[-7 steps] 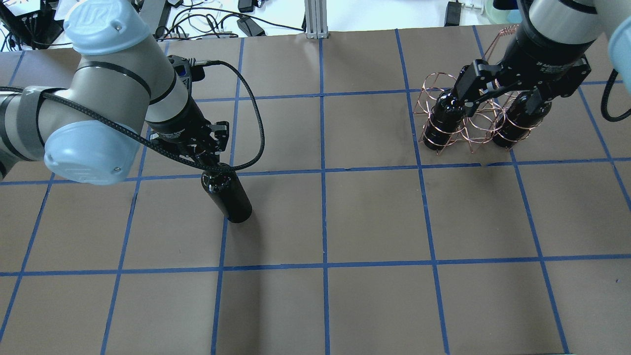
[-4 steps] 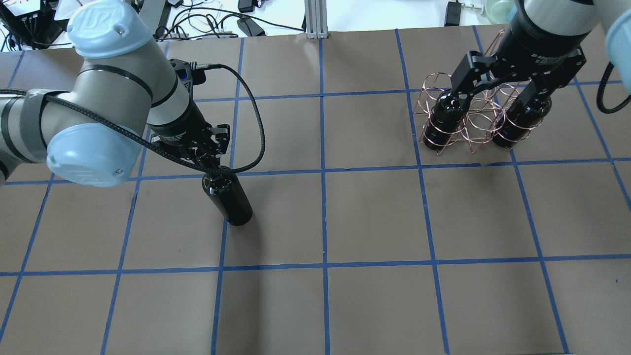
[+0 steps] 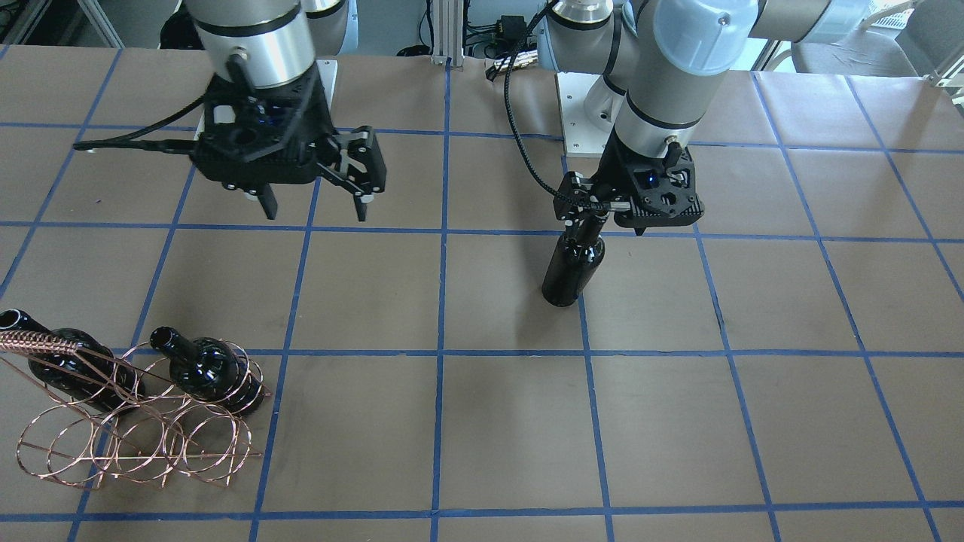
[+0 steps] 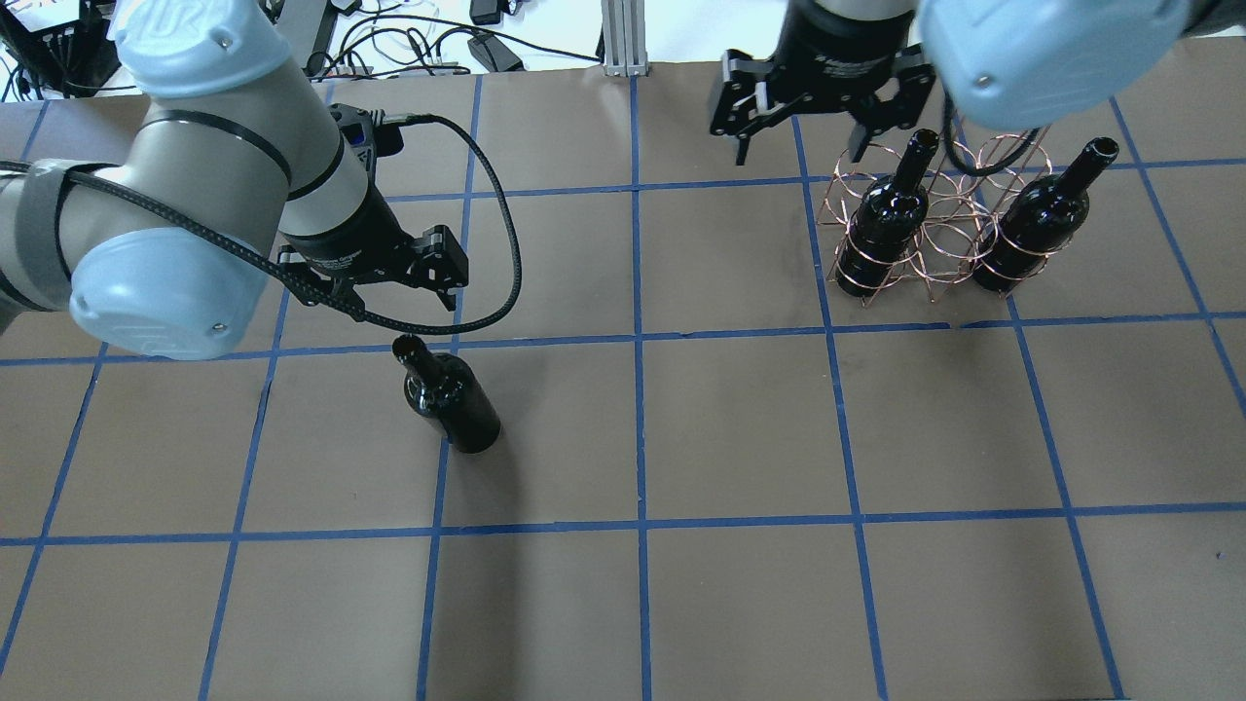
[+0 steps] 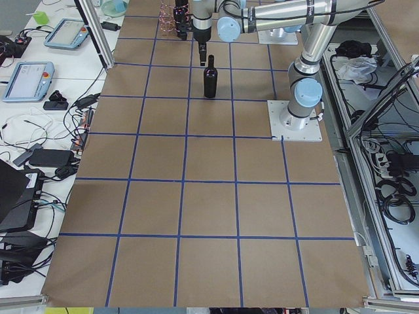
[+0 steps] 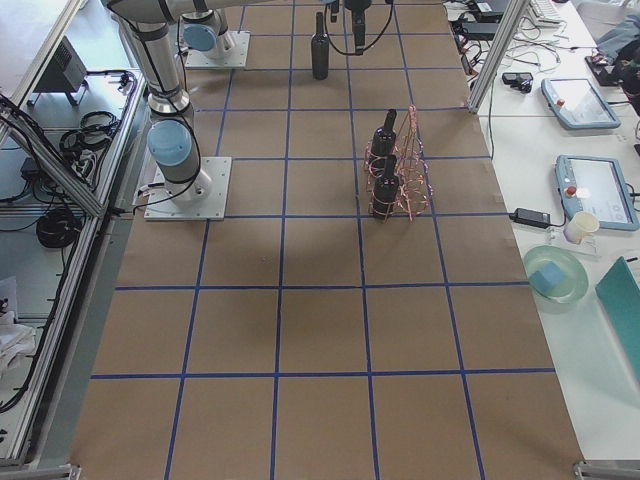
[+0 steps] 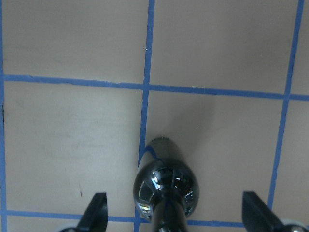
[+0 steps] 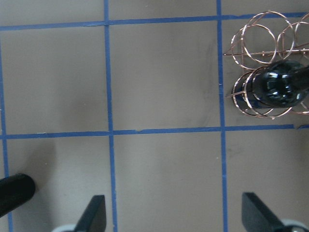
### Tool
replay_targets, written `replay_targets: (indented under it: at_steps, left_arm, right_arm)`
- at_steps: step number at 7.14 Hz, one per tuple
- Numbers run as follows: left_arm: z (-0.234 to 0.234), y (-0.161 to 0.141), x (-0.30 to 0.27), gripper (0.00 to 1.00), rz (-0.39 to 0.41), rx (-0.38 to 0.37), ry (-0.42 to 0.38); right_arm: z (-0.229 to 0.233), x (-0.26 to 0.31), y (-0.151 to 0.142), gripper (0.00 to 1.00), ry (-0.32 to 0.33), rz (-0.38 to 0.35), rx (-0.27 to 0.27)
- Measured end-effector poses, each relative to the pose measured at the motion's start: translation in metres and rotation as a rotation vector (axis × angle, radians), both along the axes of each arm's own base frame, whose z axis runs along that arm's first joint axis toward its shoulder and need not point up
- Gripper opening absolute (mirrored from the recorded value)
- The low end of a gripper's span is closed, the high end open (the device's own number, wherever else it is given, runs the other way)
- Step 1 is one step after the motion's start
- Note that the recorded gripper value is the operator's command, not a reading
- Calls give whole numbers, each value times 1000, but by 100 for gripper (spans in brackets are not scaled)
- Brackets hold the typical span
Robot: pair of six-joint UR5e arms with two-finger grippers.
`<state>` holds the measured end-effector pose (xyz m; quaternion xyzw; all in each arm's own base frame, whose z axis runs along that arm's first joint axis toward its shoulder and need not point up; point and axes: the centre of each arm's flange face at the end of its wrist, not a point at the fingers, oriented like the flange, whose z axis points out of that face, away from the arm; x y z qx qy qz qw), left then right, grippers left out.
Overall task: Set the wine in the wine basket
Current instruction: 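Open and withdraw the left gripper while the right gripper reaches to the bottle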
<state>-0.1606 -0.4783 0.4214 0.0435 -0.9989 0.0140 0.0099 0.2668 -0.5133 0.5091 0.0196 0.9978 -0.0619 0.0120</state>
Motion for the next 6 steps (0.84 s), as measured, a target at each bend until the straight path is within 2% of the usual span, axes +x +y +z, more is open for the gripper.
replay_targets:
  at_steps: [2, 3, 6]
  left_arm:
    - [68, -14, 20, 100, 27, -16, -4]
    - [92, -23, 45, 100, 48, -35, -6]
    - [113, -34, 139, 100, 44, -58, -32]
  right_arm:
    - [-19, 65, 18, 97, -17, -38, -3]
    - [-29, 80, 24, 99, -17, -48, 2]
    - [-49, 99, 34, 100, -55, -63, -41]
